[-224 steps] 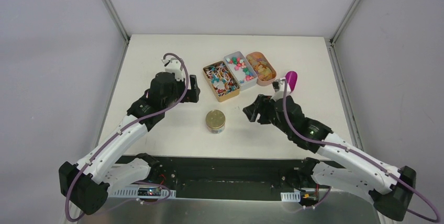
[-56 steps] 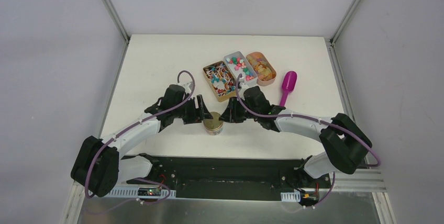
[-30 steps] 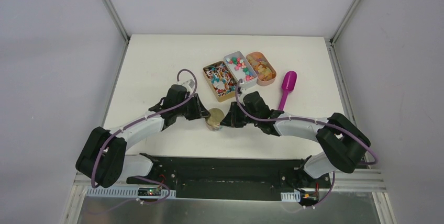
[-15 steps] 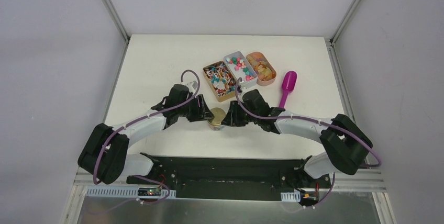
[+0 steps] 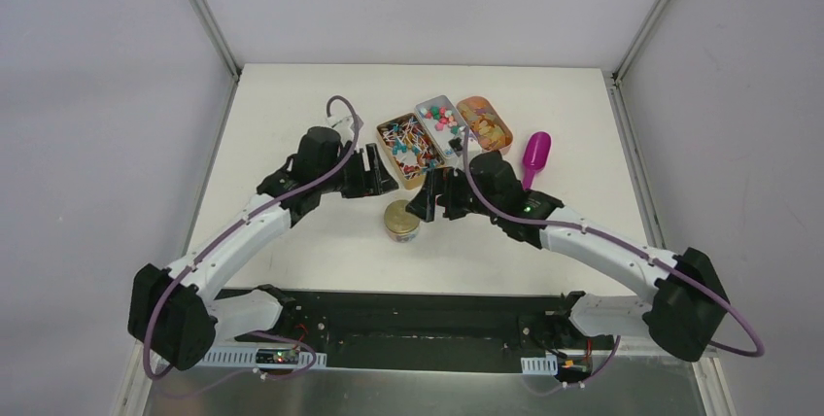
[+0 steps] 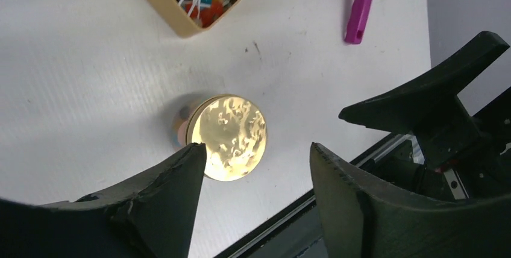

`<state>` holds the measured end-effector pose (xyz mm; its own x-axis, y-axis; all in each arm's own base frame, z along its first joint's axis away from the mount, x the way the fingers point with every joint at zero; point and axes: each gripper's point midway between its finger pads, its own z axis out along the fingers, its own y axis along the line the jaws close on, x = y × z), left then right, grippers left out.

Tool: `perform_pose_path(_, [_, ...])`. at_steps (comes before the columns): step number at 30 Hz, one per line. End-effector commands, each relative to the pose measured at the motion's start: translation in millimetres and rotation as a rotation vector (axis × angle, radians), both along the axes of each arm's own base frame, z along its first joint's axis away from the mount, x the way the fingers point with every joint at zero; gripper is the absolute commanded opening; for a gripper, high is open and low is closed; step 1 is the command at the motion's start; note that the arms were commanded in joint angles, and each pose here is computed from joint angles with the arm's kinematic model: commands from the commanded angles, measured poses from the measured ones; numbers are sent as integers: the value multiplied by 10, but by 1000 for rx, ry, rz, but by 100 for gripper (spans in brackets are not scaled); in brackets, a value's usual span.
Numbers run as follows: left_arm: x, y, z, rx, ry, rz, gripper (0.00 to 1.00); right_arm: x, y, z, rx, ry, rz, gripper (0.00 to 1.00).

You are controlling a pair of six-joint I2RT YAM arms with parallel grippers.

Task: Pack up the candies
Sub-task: Reset both arms

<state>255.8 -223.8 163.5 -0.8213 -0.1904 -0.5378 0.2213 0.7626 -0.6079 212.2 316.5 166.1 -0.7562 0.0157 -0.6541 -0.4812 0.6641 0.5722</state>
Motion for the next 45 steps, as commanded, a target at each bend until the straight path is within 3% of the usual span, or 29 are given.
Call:
perform_pose_path(1, [106,107,626,14,-207,16,70,125,-224,509,-9,-144,-80,100])
perform_pose_path(2, [110,131,732,13,-238,22,77,128,-294,541,-28,-159,-96,100])
perform_pose_path(3, [111,157,835,12,-269,29,91,120,-350,603,-34,-176,-105,100])
perform_pose_path(4, [114,187,937,11,-301,38,96,157,-435,662,-51,-203,-140,100])
perform_pose_path(7, [76,271,1241,-4,-396,58,99,163,-633,885,-74,-269,-189,100])
perform_pose_path(12, [-14,463,1606,-6,-534,109,99,147,-1014,1203,-91,-345,-308,100])
perform_pose_path(18, [-129,685,1751,17,-635,165,99,87,-1451,1439,-93,-407,-452,100])
perform_pose_path(31, [-323,924,1597,12,-667,242,99,-137,-1862,1552,-4,-478,-537,100])
perform_pose_path(45, [-339,926,1581,-5,-657,251,99,-222,-1918,1572,39,-489,-533,100])
